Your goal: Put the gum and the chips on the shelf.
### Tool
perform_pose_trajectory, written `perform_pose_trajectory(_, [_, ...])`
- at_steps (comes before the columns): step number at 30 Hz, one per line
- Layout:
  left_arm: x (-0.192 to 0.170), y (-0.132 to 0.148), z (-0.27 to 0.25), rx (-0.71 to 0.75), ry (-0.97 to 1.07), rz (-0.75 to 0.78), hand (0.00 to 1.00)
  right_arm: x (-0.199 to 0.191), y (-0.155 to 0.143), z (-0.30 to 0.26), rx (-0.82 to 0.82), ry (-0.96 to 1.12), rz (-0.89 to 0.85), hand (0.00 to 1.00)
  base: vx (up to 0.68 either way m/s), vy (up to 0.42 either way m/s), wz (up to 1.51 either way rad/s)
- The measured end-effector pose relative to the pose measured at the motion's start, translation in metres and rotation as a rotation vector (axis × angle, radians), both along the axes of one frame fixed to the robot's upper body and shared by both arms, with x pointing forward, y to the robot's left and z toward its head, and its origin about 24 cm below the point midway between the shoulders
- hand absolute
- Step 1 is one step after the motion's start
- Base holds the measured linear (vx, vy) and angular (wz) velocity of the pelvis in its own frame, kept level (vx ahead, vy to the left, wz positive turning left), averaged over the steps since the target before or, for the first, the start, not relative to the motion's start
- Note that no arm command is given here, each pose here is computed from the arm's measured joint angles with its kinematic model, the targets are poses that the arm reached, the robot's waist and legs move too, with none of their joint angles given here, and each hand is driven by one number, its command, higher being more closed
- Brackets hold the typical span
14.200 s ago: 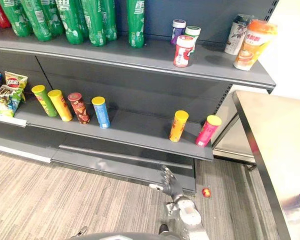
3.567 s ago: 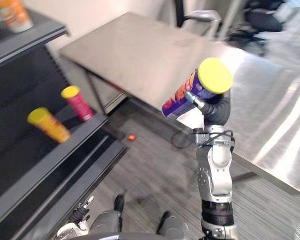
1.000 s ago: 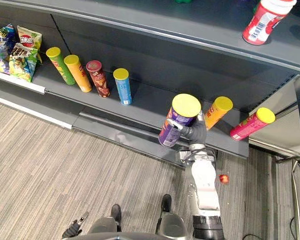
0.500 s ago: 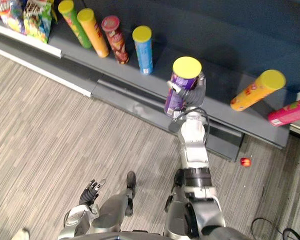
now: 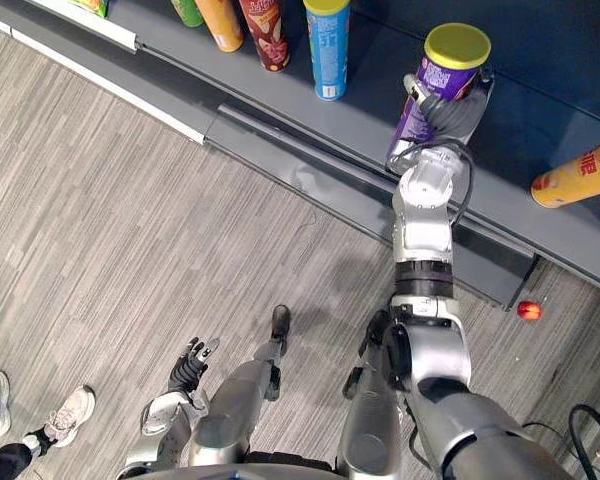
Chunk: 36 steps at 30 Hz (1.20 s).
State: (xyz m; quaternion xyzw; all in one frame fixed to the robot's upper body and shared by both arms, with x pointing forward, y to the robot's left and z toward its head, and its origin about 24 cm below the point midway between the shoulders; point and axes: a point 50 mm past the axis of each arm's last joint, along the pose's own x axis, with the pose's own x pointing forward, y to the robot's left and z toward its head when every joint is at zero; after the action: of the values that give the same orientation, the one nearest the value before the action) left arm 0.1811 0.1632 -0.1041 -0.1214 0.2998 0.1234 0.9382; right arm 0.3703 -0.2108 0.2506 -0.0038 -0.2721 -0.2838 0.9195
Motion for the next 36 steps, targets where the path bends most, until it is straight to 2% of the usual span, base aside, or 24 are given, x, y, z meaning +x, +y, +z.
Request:
perform_pose_trajectory(9, [0.015,-0.011,0.006,-0.026,-0.034,-0.022,0.00,0.001,-0.018,0.035,0.088,-0.077,-0.101,1.00,0.00,-0.003,0.03])
perform_pose_trajectory(21, [0.023,-0.022,0.011,-0.028,-0.054,-0.063,0.00,0.003,-0.019,0.059,0.139,-0.124,-0.137,1.00,0.00,-0.009,0.04])
perform_pose_trajectory(36, [0.034,-0.030,0.018,-0.048,-0.101,-0.073,0.00,0.000,-0.032,0.081,0.117,-0.166,-0.178,1.00,-0.01,-0.012,0.07])
